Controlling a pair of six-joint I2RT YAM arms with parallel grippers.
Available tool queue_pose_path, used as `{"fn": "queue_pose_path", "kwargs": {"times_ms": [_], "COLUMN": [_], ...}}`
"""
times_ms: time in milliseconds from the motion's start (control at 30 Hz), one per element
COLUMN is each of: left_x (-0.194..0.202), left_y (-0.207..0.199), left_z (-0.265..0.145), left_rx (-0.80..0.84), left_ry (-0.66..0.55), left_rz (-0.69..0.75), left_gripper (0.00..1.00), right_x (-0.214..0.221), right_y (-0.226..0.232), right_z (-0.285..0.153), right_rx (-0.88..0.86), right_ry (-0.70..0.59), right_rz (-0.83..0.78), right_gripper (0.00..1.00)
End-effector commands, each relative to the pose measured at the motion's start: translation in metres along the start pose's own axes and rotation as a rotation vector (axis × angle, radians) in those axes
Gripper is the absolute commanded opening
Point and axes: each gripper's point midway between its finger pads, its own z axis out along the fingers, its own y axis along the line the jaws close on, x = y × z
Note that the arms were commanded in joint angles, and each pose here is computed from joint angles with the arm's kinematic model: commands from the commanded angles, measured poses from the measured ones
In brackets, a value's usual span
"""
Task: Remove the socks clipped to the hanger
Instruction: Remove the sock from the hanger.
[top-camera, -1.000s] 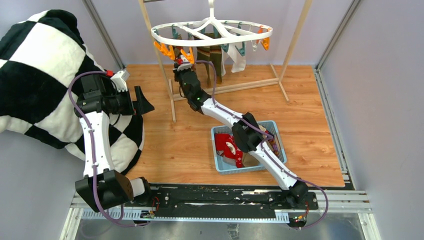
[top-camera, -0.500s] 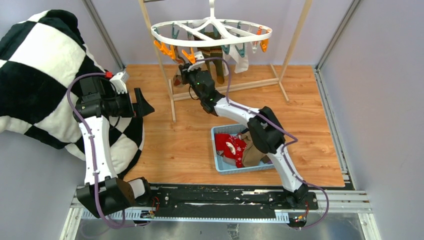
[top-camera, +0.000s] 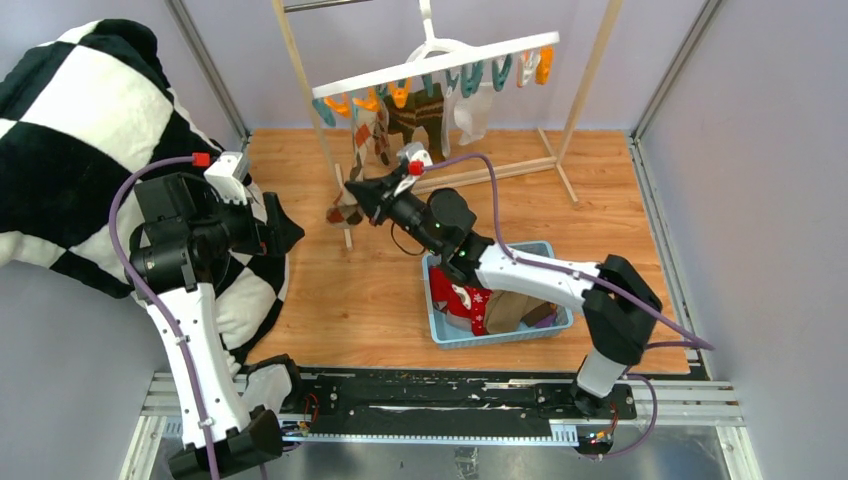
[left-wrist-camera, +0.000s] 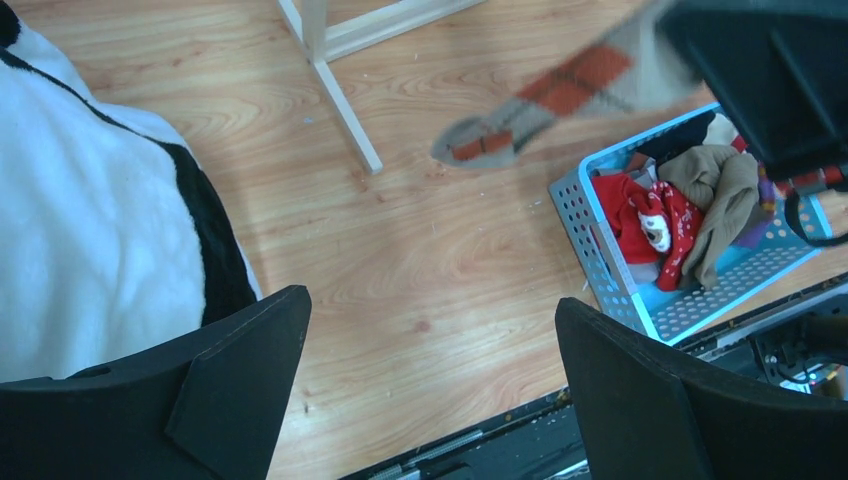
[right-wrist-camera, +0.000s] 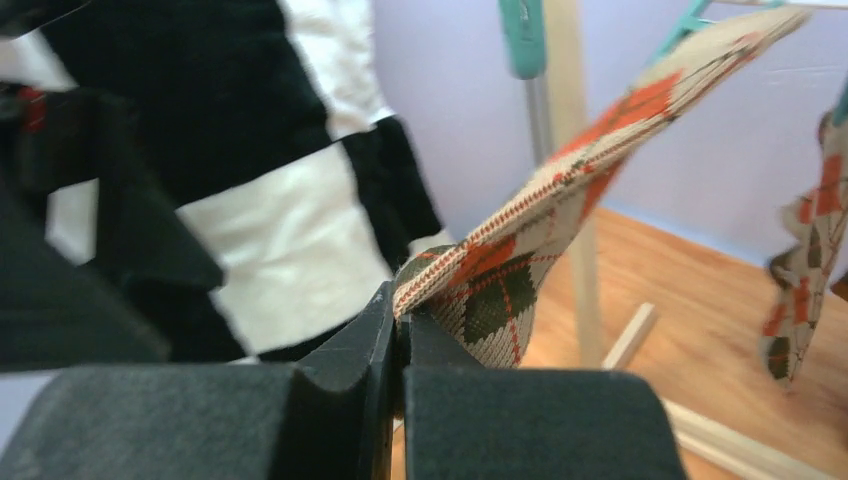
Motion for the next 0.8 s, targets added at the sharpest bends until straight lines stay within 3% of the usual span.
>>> {"fn": "queue_pose_path", "kwargs": {"times_ms": [0,400,567,767], "left_x": [0.008,-0.007,-0.011,-0.013], "left_y": [-0.012,-0.048,-0.061,-0.093], "left_z": [-0.017,-0.037,-0.040,-0.043], "left_rx": [-0.014,0.076,0.151,0.366], "left_ry": [0.006,-0.084,-0.100,-0.122], "left_rz": [0.004,0.018,0.033,0.053], "left_gripper": [1.00,1.00,1.00,1.00], "right_x": [-0.013,-0.069,-0.090,-0.066], "right_y": [0.057,0.105,0.086,0.064], "right_z": [-0.036,-0.103,-0.136,-0.151], "right_rx": [-0.149,-0.362,-0.362,-0.294], "right_ry": [0.011,0.032,0.031,0.113], "right_rz": [0.060,0.142,0.214,0.234], "right_gripper": [0.00,0.00,0.00,0.00]}}
